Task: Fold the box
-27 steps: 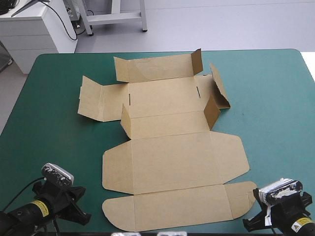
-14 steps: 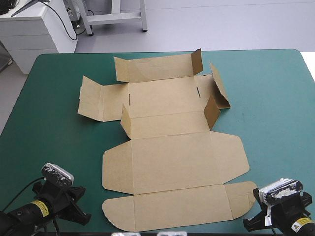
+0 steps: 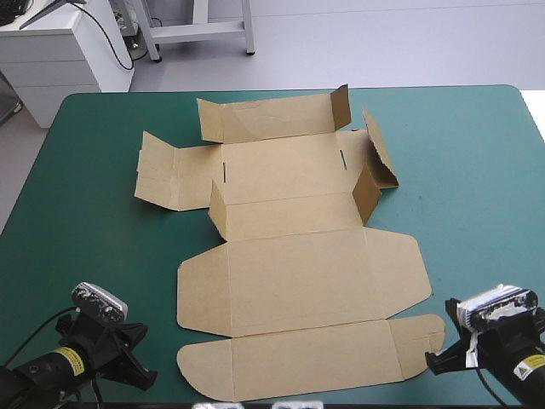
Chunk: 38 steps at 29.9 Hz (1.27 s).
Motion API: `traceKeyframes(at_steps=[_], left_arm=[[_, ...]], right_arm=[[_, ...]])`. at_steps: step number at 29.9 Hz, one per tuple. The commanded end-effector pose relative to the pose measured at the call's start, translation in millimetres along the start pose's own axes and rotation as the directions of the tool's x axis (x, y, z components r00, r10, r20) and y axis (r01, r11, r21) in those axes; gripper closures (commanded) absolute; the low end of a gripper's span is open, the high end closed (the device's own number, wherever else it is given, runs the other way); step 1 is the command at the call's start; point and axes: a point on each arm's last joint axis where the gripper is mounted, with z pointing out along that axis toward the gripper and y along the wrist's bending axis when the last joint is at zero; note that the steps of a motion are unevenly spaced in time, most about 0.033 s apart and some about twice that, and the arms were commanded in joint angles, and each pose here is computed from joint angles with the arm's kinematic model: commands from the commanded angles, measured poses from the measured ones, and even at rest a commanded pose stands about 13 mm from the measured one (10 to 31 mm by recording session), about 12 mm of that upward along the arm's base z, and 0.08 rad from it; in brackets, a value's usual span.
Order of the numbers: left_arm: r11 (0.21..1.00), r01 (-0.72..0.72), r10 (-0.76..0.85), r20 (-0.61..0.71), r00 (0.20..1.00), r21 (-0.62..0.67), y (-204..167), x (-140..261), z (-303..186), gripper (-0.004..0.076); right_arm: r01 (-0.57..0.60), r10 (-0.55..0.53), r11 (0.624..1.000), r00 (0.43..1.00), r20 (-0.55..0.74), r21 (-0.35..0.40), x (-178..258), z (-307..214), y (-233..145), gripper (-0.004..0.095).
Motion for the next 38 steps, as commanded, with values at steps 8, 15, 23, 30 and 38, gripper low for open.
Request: traceKeyframes(at_steps=[8,15,23,30,38], left_arm=[[1.0,0.001,-0.001,0.064,0.998,0.002,0,-10,-4,0.0723],[1.0,0.001,-0.001,0.064,0.998,0.002,0,-10,-4,0.0723],[1.0,0.001,-0.001,0.064,0.998,0.002,0,-10,-4,0.0723],[1.0,0.001,-0.001,0.064,0.998,0.002,0,-10,-4,0.0723],[1.0,0.001,-0.001,0.064,0.998,0.002,0,-10,-4,0.0723]], right_arm=[[0.007,-0.01,0.999,0.998,0.063,0.035,-96,14,-30,0.0924],[-0.007,0.007,1.0,1.0,0.002,0.018,-149,54,-54,0.0924],[-0.062,0.061,0.997,0.998,-0.033,-0.037,-196,110,-77,0.0923],[-0.023,0.016,0.994,0.997,-0.07,-0.103,-223,163,-79,0.0923],[0.014,-0.028,0.995,0.987,-0.156,-0.094,-239,216,-70,0.0923]])
